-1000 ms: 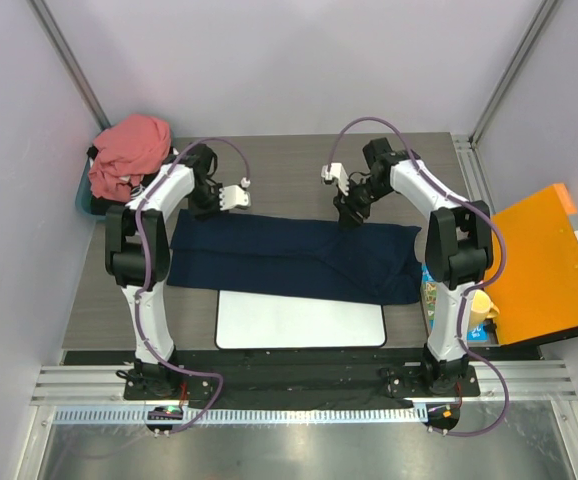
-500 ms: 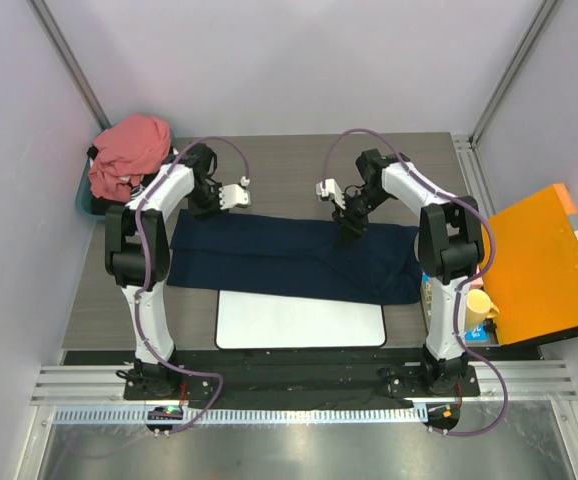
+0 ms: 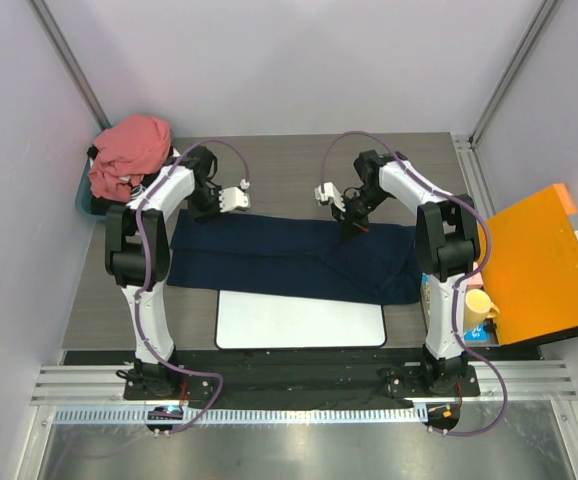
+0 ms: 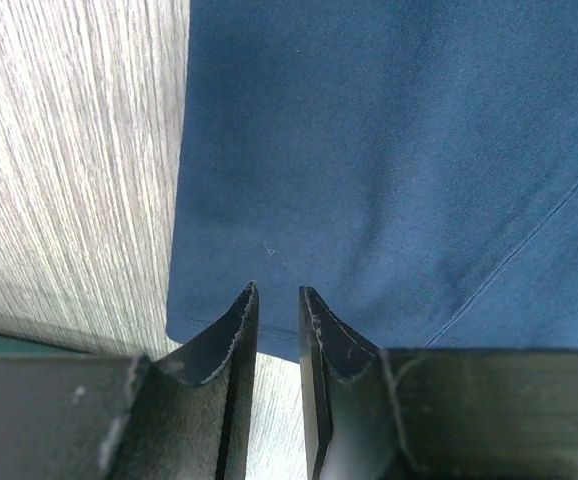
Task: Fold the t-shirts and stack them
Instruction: Fold the tshirt
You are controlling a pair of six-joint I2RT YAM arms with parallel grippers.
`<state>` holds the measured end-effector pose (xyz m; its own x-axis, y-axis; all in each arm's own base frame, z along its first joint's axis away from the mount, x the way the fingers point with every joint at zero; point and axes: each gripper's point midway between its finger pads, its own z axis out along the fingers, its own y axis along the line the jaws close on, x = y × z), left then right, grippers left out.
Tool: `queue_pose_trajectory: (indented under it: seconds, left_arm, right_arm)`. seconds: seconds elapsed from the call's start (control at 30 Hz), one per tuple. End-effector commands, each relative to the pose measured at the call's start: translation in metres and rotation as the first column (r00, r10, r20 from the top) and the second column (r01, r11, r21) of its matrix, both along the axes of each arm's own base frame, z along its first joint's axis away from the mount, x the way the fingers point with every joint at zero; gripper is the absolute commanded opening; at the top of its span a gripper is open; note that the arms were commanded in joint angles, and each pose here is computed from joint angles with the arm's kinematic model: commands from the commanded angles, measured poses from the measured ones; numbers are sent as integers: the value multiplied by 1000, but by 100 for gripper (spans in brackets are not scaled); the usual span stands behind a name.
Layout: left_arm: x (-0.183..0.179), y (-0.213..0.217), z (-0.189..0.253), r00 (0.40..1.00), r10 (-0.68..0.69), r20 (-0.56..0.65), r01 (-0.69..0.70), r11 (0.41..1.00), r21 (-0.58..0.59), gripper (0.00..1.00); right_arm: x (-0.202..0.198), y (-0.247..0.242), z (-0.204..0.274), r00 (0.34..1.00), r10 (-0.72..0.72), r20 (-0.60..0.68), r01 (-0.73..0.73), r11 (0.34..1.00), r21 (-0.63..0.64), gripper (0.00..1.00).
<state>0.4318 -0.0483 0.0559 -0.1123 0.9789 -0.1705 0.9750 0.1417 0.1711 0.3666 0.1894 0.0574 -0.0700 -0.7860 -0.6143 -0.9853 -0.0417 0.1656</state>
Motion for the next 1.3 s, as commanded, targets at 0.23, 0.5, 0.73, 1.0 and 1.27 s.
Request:
queue_pose_trajectory:
  seconds: [0.23,0.5,0.73,1.0,1.27]
  left_arm:
    - [2,0,11,1000,6,28,-5,1000,-15,23]
    - [3,-2,6,1000,-19,15,19,1000,-20,23]
    - [9,-4,-4,998,-64,21,65,998,-21,23]
    - [22,-8,-11,993,-104,53,106,994,-22,23]
    - [27,-10,-4,993,-100,62,103,994,-33,23]
  right_arm:
    - [-48,4,58,987,161,-19,-161,987,28,1]
    - [-84,24,75,964,258,-61,-256,966,39,1]
    - [-105,40,85,962,256,-95,-253,966,44,1]
    - [-135,54,104,966,227,-120,-232,972,-31,35]
    - [-99,37,100,998,39,-50,-43,995,-95,50]
